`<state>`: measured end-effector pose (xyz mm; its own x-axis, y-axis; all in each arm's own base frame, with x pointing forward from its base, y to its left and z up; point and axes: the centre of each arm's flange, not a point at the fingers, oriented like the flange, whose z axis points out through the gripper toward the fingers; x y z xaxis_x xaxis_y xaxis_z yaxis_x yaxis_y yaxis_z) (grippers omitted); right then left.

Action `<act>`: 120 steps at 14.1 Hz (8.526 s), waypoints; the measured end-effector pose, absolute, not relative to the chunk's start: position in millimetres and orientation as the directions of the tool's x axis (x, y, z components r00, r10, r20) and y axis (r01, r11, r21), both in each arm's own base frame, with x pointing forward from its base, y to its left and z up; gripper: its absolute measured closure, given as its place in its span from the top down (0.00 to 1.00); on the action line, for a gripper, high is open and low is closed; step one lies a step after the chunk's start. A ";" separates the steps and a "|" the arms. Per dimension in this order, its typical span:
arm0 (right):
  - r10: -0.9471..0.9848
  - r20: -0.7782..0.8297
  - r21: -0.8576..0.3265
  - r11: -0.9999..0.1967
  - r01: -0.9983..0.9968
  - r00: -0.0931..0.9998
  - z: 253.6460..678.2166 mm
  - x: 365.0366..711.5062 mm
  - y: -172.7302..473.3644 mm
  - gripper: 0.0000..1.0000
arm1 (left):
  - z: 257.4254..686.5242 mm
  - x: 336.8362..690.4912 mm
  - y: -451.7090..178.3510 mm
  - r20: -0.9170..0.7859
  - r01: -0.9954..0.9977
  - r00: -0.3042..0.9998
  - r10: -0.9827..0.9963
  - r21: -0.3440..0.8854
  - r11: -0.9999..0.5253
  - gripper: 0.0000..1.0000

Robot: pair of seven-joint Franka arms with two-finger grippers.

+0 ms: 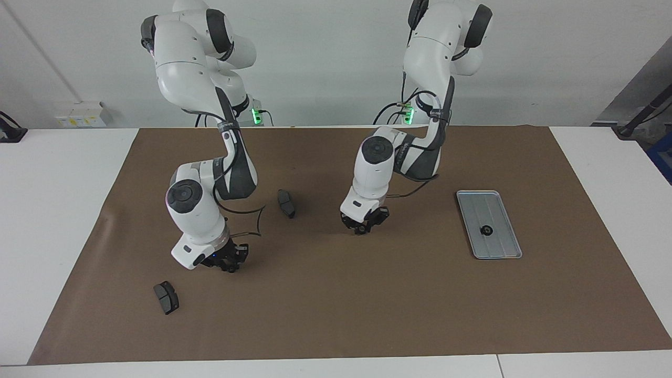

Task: Pick bearing gear from pile to tray

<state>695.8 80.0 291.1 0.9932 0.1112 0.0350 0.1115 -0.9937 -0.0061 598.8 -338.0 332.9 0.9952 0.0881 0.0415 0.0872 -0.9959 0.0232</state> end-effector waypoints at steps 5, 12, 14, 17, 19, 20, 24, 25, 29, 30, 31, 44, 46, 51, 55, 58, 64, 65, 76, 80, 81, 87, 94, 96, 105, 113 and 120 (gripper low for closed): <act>0.111 0.036 -0.008 -0.994 0.111 0.993 293.6 695.8 80.9 0.23 | 383.9 651.4 -169.0 0.011 0.018 1.000 0.018 -0.009 -1.000 0.36; -0.094 0.080 -0.094 -0.992 -0.086 0.992 398.9 672.7 156.3 0.23 | 354.2 609.2 -2.2 -0.107 -0.176 0.979 -0.175 0.002 -0.984 0.36; -0.183 0.069 -0.133 -0.976 -0.173 0.981 412.2 659.4 203.6 0.23 | 338.8 590.3 9.2 -0.104 -0.196 0.975 -0.195 0.005 -0.981 0.36; -0.292 0.055 -0.187 -0.943 -0.277 0.955 417.8 638.4 271.1 0.23 | 316.4 562.0 12.3 -0.107 -0.214 0.971 -0.214 0.009 -0.977 0.36; -0.350 0.058 -0.216 -0.919 -0.331 0.935 414.7 623.5 314.3 0.23 | 311.8 550.2 17.6 -0.115 -0.231 0.966 -0.231 0.013 -0.973 0.36; -0.373 0.068 -0.219 -0.911 -0.351 0.925 408.4 617.1 332.7 0.23 | 312.2 547.3 21.3 -0.116 -0.234 0.965 -0.234 0.015 -0.972 0.36; -0.432 0.133 -0.206 -0.893 -0.401 0.892 357.9 585.9 407.2 0.23 | 319.4 546.1 24.5 -0.102 -0.241 0.965 -0.240 0.012 -0.971 0.63; -0.437 0.141 -0.199 -0.891 -0.407 0.888 344.5 578.5 420.0 0.23 | 321.8 547.2 22.9 -0.094 -0.243 0.965 -0.243 0.010 -0.970 0.76; -0.415 0.141 -0.172 -0.904 -0.391 0.899 317.9 569.2 429.2 0.24 | 342.0 559.4 14.9 -0.042 -0.241 0.970 -0.241 -0.004 -0.971 0.87; -0.412 0.143 -0.176 -0.905 -0.386 0.900 315.3 567.8 429.4 0.24 | 348.6 563.9 8.2 -0.027 -0.229 0.973 -0.229 -0.008 -0.973 0.87; -0.407 0.143 -0.179 -0.907 -0.381 0.902 311.6 565.5 429.8 0.29 | 353.8 567.3 -1.0 -0.015 -0.215 0.976 -0.215 -0.009 -0.976 0.88; -0.256 0.311 -0.035 -0.966 -0.258 0.915 427.1 635.6 272.7 1.00 | 396.9 567.9 -214.4 0.093 -0.043 0.995 -0.039 0.039 -0.998 0.74; -0.206 0.283 -0.006 -0.977 -0.213 0.937 445.9 648.0 219.9 1.00 | 395.3 570.7 -252.1 0.101 -0.028 0.995 -0.022 0.054 -0.998 0.74; -0.145 0.224 0.039 -0.987 -0.157 0.964 495.5 650.2 111.7 1.00 | 364.8 582.9 -343.4 0.098 0.004 0.995 0.013 0.087 -0.996 0.71; -0.130 0.185 0.021 -0.991 -0.136 0.974 539.3 632.0 55.1 1.00 | 349.5 587.1 -373.5 0.102 0.001 0.995 0.011 0.099 -0.995 0.70; -0.121 0.136 0.004 -0.992 -0.123 0.983 570.0 609.3 5.8 1.00 | 346.7 585.7 -381.2 0.113 -0.010 0.994 0.002 0.106 -0.994 0.69; -0.113 0.003 0.000 -0.994 -0.113 0.994 620.1 554.1 -56.0 1.00 | 323.3 572.5 -386.6 0.087 -0.025 0.996 -0.017 0.090 -0.996 0.66; -0.114 -0.011 -0.001 -0.993 -0.114 0.993 622.3 549.1 -56.9 1.00 | 320.1 569.9 -387.8 0.087 -0.028 0.996 -0.020 0.089 -0.996 0.65; -0.109 -0.043 0.000 -0.994 -0.109 0.993 612.4 546.1 -53.6 1.00 | 302.9 560.7 -387.4 0.086 -0.034 0.996 -0.026 0.089 -0.996 0.56; -0.108 -0.044 0.000 -0.994 -0.108 0.993 612.1 546.1 -53.4 1.00 | 300.4 559.3 -386.8 0.081 -0.034 0.996 -0.027 0.086 -0.996 0.52; -0.107 -0.044 0.000 -0.994 -0.107 0.993 611.9 546.2 -52.6 1.00 | 299.9 559.0 -386.8 0.080 -0.034 0.996 -0.027 0.085 -0.996 0.52; -0.079 -0.038 0.008 -0.997 -0.079 0.996 613.8 547.4 -37.9 1.00 | 299.6 556.6 -389.9 0.080 -0.040 0.996 -0.033 0.085 -0.996 0.36; -0.068 -0.033 0.008 -0.998 -0.068 0.997 616.2 548.1 -29.5 1.00 | 299.9 556.4 -390.1 0.080 -0.040 0.996 -0.033 0.085 -0.996 0.24; -0.074 -0.033 0.008 -0.997 -0.074 0.997 616.2 548.4 -24.0 1.00 | 299.9 556.5 -389.9 0.080 -0.040 0.996 -0.033 0.085 -0.996 0.24; -0.081 -0.033 0.009 -0.997 -0.081 0.996 616.1 548.4 -25.0 1.00 | 329.5 620.8 -286.7 0.069 0.013 0.997 0.016 0.046 -0.999 0.24; -0.097 -0.034 0.008 -0.995 -0.097 0.995 615.8 547.9 -33.7 1.00 | 348.8 617.0 -68.3 -0.005 -0.188 0.982 -0.188 0.011 -0.982 0.24; -0.101 -0.035 0.008 -0.995 -0.101 0.994 615.4 547.7 -35.7 1.00 | 333.2 572.4 -1.6 -0.071 -0.313 0.946 -0.315 0.031 -0.949 0.24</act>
<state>547.7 -35.7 615.4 0.9943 -0.1008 -0.0349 -0.1006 -0.9949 0.0081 572.4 -1.6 333.2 0.9464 -0.3149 -0.0715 -0.3134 -0.9491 0.0313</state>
